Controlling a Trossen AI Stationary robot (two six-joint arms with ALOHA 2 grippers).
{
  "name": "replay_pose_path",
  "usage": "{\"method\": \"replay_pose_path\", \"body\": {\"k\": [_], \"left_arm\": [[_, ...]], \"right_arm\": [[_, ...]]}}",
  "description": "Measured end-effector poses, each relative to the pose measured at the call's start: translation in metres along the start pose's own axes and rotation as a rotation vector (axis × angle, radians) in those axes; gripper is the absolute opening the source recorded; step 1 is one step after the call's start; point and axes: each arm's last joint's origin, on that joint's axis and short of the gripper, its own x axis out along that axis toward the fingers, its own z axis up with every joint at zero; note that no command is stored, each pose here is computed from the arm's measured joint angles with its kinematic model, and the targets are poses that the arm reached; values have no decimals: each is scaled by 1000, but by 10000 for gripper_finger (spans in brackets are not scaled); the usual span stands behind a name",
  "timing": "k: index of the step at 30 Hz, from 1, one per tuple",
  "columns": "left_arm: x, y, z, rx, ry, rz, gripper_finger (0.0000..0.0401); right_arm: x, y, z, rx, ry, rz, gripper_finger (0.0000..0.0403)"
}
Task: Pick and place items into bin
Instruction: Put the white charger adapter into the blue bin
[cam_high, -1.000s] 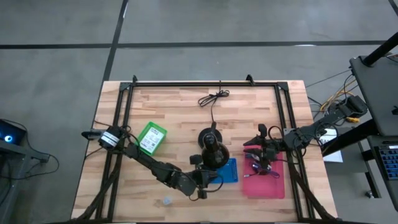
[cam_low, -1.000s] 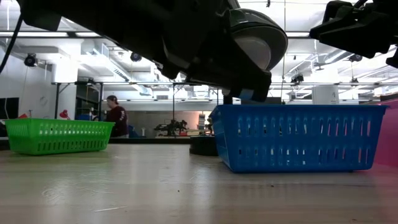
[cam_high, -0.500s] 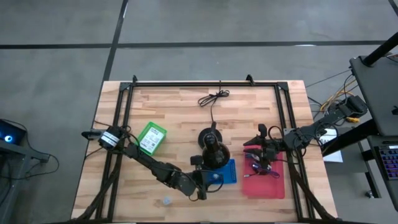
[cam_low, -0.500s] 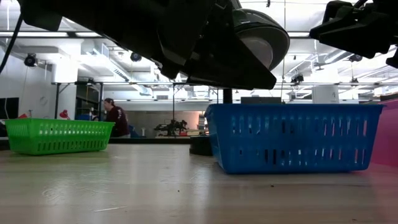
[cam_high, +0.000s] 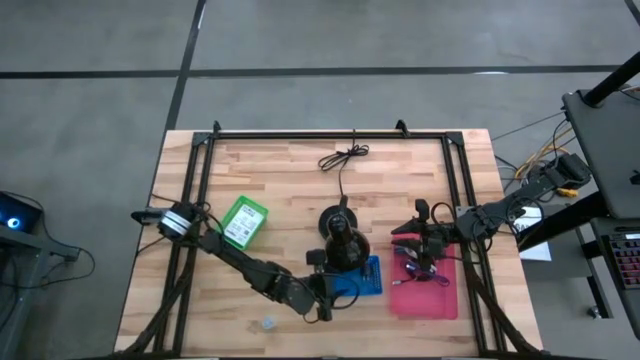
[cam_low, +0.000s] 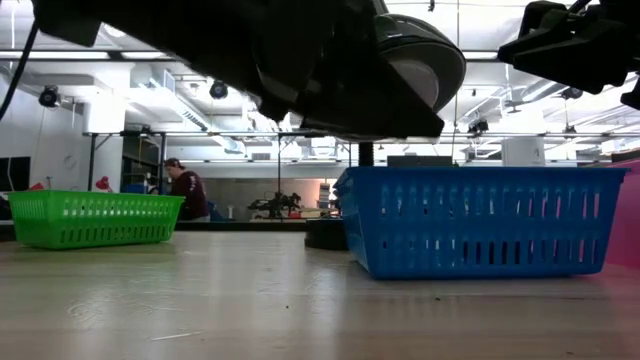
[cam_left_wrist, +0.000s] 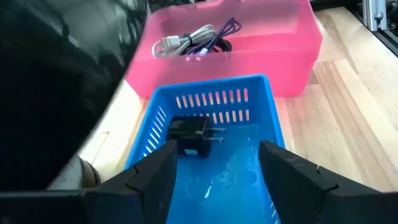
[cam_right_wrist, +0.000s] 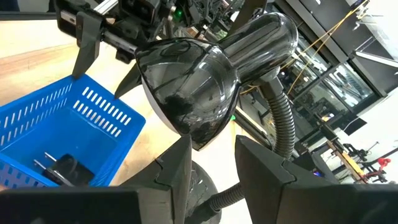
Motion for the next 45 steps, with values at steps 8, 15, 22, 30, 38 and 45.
{"method": "replay_pose_path", "body": {"k": [8, 15, 22, 30, 38, 45], "left_arm": [[-10, 5, 20, -25, -45, -17, 210], [-19, 8, 36, -150, -73, -72, 210], [-29, 12, 44, -129, -32, -149, 210], [-44, 22, 44, -186, 112, -132, 210], [-66, 34, 50, -462, 316, -213, 210], [-86, 44, 52, -856, 590, -244, 210]], "right_arm": [[0, 0, 0, -1, 2, 1, 111], [0, 0, 0, -2, 2, 2, 111], [0, 0, -1, -6, 6, 4, 111], [0, 0, -1, -7, 7, 5, 111], [0, 1, -1, -8, 8, 5, 111], [0, 0, -1, -6, 8, 5, 111]]}}
